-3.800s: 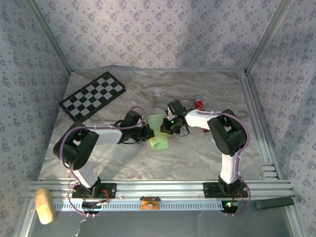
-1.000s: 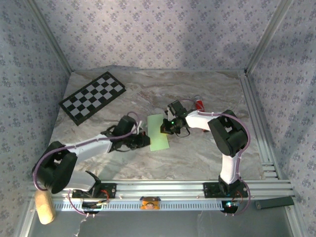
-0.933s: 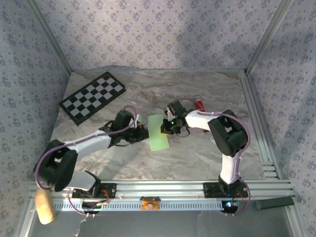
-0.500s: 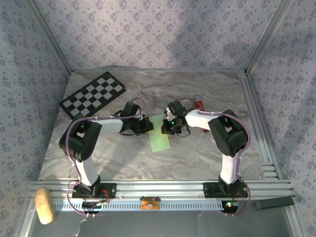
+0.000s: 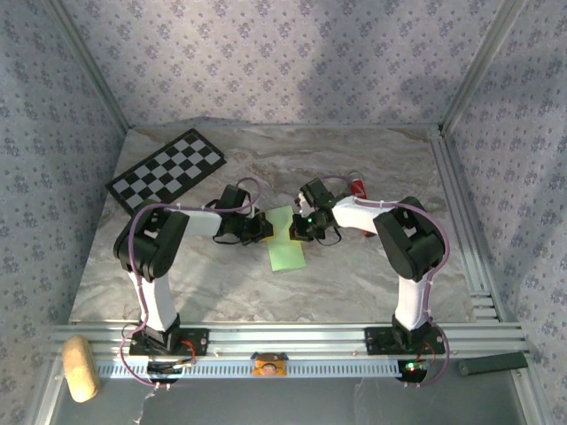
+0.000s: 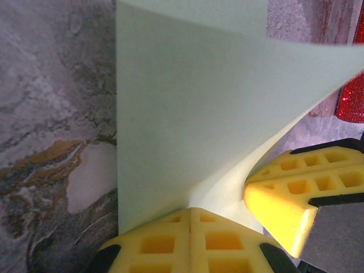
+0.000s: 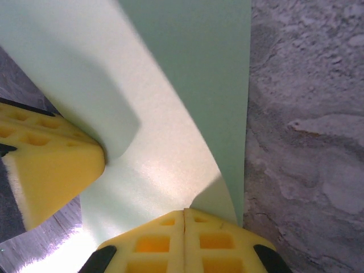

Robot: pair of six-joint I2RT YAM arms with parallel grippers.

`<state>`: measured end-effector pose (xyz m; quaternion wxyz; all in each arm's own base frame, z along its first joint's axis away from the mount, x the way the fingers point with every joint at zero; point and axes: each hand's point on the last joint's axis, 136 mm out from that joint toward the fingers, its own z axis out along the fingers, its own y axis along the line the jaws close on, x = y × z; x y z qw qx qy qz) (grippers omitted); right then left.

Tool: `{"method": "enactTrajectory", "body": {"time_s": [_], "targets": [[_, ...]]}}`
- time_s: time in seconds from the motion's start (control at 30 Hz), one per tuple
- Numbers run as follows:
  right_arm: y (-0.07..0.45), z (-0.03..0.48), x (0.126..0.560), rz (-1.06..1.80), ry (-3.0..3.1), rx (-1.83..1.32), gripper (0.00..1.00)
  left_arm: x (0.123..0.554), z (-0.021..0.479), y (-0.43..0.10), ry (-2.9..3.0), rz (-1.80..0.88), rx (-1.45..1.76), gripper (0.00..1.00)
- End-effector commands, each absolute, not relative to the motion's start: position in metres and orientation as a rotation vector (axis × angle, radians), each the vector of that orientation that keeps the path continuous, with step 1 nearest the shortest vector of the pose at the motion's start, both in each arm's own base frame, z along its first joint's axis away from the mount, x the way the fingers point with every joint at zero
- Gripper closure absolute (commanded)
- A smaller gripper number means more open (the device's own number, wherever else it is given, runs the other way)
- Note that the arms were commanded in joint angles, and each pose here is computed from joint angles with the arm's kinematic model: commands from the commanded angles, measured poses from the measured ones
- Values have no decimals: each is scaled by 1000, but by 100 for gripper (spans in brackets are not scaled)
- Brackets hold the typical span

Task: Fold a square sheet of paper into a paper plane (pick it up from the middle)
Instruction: First fold the square sheet of paper in half at the center of the table.

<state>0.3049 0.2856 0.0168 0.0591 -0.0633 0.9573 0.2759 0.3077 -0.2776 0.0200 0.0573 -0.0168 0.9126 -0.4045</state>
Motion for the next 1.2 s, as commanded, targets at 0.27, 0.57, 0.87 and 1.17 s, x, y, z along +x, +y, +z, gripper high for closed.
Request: {"method": "enactTrajectory", "body": {"time_s": [0.27,0.57,0.87,1.17], "targets": [[227,-41,261,450,3167,-104,100,325,52,-277,2714,-1219,-31,100],[227,-43,259,457,3168,-88,100,336,19,-269,2772,-1122,-98,100],[225,-44,257,447,3168,-83,100,339,3,-263,2798,-1078,-145,100],[225,-43,258,454,3168,-80,100,356,31,-272,2760,-1102,-116,100]]}}
